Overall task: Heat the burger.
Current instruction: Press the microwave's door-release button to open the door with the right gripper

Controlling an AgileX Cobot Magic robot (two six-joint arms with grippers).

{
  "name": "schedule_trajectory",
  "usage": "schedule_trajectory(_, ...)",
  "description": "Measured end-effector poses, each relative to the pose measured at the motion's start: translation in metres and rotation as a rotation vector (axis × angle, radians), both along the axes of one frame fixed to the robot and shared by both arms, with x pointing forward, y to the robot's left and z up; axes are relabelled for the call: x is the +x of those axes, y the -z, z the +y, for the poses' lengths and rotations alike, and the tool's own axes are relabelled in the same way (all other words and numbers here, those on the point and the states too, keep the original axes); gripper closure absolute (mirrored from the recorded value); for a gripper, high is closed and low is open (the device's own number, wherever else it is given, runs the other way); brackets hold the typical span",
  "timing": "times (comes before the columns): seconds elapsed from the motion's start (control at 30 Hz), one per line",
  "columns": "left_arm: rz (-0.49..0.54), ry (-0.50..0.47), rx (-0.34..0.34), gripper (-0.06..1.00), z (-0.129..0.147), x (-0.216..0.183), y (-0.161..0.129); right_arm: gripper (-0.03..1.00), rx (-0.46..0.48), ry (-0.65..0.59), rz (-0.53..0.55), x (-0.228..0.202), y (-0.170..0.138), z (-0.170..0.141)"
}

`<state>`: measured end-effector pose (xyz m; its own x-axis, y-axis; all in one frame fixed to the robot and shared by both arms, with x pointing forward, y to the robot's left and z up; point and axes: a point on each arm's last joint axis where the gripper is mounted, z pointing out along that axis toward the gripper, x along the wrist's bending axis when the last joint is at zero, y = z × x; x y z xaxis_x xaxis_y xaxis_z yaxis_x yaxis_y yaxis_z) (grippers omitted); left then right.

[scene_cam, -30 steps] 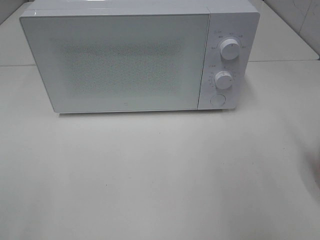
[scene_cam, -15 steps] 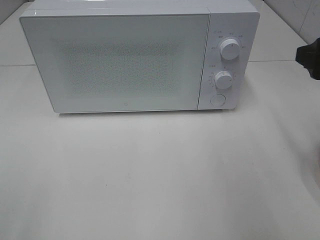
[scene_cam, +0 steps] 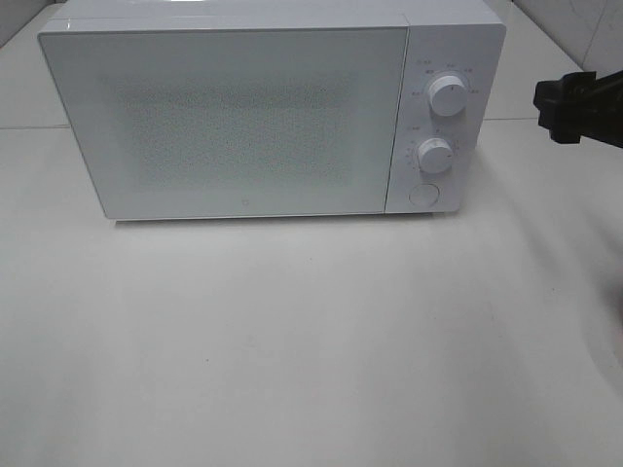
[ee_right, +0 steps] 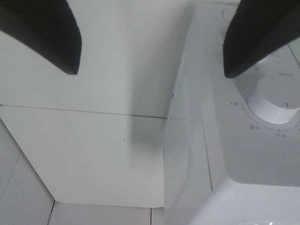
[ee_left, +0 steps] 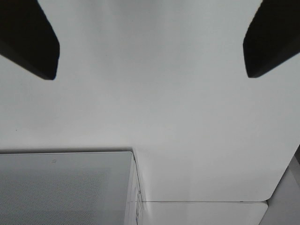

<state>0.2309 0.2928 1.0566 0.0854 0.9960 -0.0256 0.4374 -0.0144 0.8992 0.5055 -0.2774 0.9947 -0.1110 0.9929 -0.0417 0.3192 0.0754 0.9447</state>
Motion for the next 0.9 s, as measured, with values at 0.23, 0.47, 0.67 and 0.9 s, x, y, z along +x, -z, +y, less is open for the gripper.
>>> schedule_trajectory(0.23, 0.0, 0.0, 0.0, -0.05, 0.0, 0.0, 0.0, 0.21, -0.009, -0.047, -0.042, 0.011, 0.013, 0.011)
schedule_trajectory(0.47, 0.001, 0.0, 0.0, -0.05, 0.0, 0.0, 0.0, 0.21, -0.063, -0.113, -0.064, 0.015, 0.03, 0.041)
schedule_trajectory(0.67, 0.001, 0.0, 0.0, -0.05, 0.0, 0.0, 0.0, 0.21, -0.07, -0.144, -0.094, 0.013, 0.032, 0.061)
schedule_trajectory(0.9, 0.001, 0.0, 0.0, -0.05, 0.0, 0.0, 0.0, 0.21, -0.048, -0.163, -0.112, -0.003, 0.047, 0.083)
